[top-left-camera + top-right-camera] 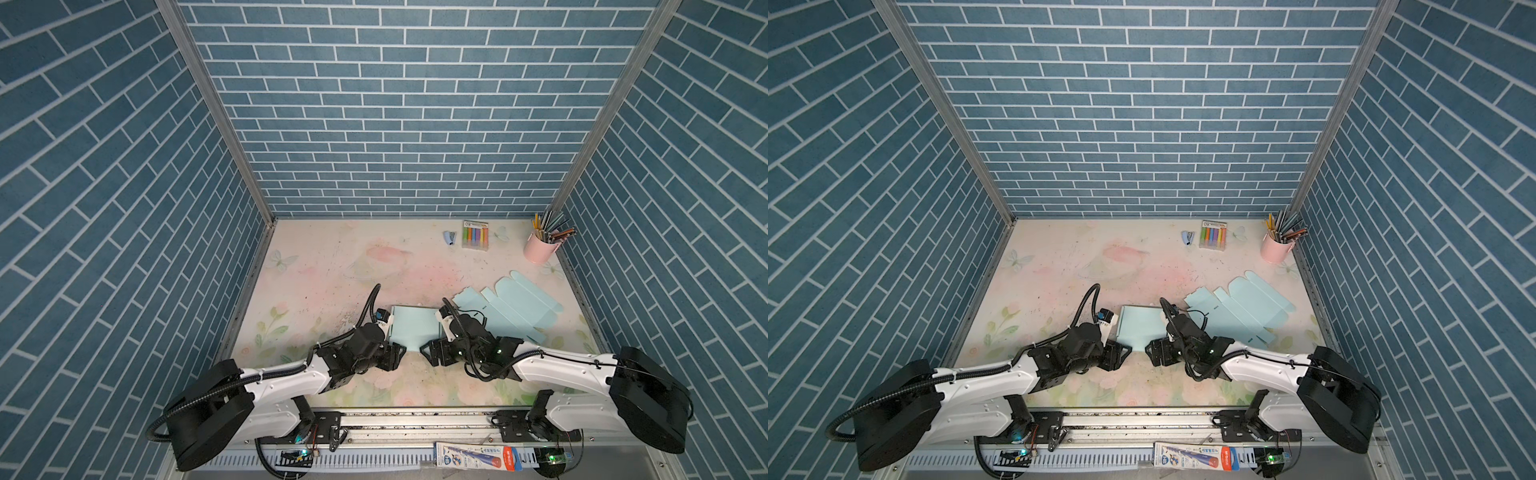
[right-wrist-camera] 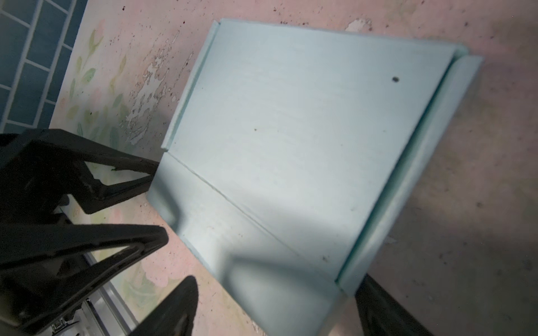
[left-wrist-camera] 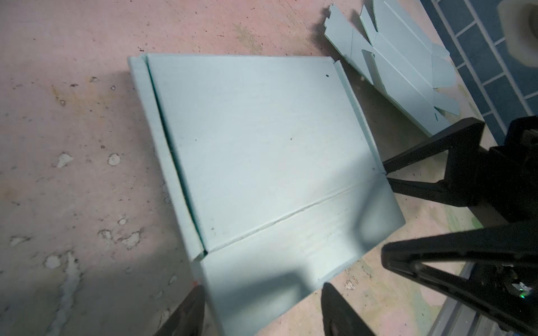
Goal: Fold the paper box
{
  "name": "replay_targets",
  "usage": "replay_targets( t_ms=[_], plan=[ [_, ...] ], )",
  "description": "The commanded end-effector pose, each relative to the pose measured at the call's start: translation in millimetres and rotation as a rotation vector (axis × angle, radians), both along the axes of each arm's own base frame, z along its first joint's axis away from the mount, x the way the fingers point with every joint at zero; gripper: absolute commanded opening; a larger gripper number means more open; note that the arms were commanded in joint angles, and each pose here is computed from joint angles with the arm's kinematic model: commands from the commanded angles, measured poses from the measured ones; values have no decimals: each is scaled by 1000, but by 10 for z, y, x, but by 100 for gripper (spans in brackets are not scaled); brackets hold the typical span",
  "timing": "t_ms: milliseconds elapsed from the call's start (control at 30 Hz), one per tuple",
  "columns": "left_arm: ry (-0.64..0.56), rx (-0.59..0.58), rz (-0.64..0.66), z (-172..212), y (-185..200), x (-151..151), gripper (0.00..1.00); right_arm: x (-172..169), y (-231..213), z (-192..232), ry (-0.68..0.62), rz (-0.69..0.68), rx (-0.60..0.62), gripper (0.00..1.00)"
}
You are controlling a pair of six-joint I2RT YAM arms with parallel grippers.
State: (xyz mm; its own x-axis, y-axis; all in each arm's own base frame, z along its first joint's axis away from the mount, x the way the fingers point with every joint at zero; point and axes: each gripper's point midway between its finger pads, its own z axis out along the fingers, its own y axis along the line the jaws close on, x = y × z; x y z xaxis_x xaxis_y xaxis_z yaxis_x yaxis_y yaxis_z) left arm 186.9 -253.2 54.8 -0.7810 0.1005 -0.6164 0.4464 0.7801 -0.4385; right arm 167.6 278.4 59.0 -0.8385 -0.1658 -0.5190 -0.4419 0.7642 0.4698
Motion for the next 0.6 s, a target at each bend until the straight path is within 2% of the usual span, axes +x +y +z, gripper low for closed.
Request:
replay_targets(
  t_ms=[0, 233, 567],
  plan=[
    [-8, -38, 2, 63, -69, -3, 64, 29, -21, 69, -9, -47, 26, 85],
    [-11, -27, 21, 37, -32, 41, 64, -3, -112, 31, 0, -63, 7, 86],
    [1, -31, 7, 16, -63, 22, 61, -41, -249, -31, 14, -106, -14, 93]
  ],
)
